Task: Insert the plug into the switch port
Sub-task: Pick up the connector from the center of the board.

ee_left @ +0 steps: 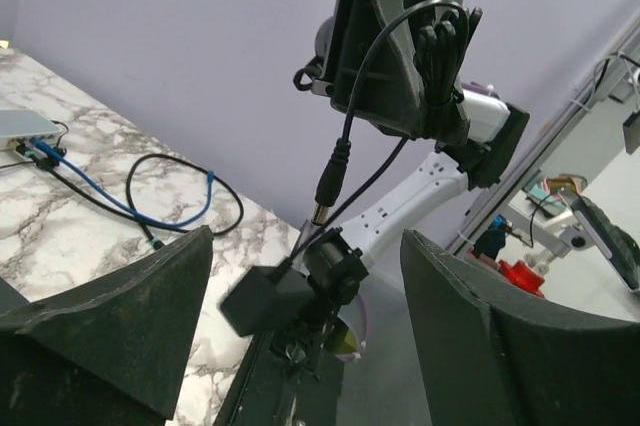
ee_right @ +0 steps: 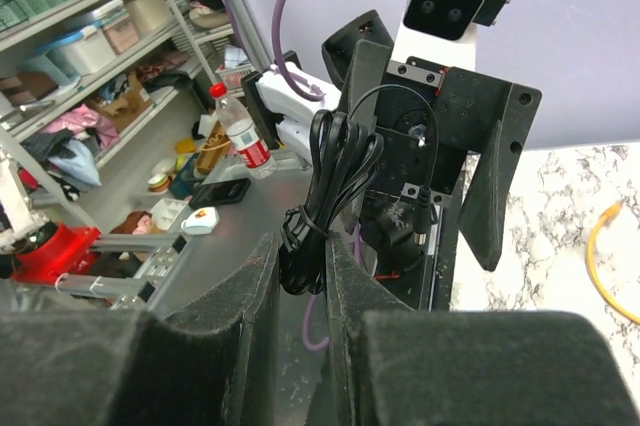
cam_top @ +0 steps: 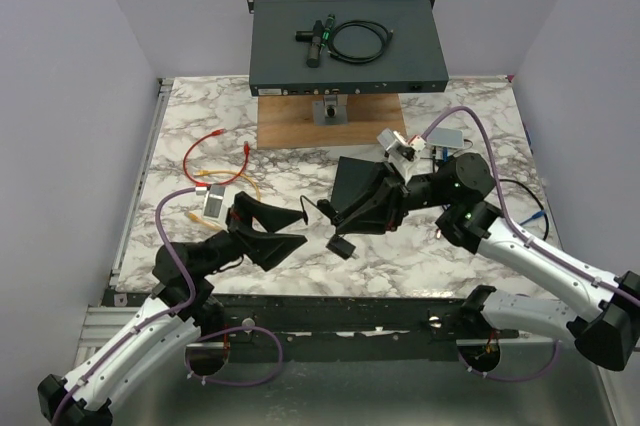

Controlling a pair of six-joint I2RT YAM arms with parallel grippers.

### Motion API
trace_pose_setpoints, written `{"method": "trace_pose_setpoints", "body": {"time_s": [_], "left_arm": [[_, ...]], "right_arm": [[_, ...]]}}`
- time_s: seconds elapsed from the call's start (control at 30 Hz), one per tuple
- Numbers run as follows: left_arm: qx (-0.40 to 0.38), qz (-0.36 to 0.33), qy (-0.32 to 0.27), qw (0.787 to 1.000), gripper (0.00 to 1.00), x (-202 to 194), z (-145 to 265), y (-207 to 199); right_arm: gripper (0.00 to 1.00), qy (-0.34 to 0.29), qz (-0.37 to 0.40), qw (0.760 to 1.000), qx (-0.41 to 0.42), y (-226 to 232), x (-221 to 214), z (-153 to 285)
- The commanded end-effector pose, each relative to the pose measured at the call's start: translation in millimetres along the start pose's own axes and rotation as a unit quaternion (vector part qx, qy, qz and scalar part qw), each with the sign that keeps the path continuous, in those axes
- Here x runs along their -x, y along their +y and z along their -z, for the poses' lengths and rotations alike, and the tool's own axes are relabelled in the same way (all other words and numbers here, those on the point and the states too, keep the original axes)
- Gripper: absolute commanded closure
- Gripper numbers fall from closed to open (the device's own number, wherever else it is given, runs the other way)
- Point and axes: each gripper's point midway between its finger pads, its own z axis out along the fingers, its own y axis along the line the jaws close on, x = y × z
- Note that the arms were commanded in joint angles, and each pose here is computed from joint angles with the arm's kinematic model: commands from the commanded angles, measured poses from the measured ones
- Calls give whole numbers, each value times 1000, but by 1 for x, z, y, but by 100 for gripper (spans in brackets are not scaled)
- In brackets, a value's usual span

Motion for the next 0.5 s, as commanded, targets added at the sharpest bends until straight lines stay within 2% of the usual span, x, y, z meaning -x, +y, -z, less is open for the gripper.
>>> {"method": "trace_pose_setpoints", "body": {"time_s": [0.0,0.33,0.47], "left_arm": [[-60,-28,16,998,28,4,-3,-26],[-72,-35,26,996,36,3,-2,-31],[-80,-39,29,996,42,3,-2,-35]], "right_arm": [[99,-12,26,999,40,18,13,-6],[99,-10,10,998,61,20,6,-13],[99,-9,4,998,65,19,4,-14]]}}
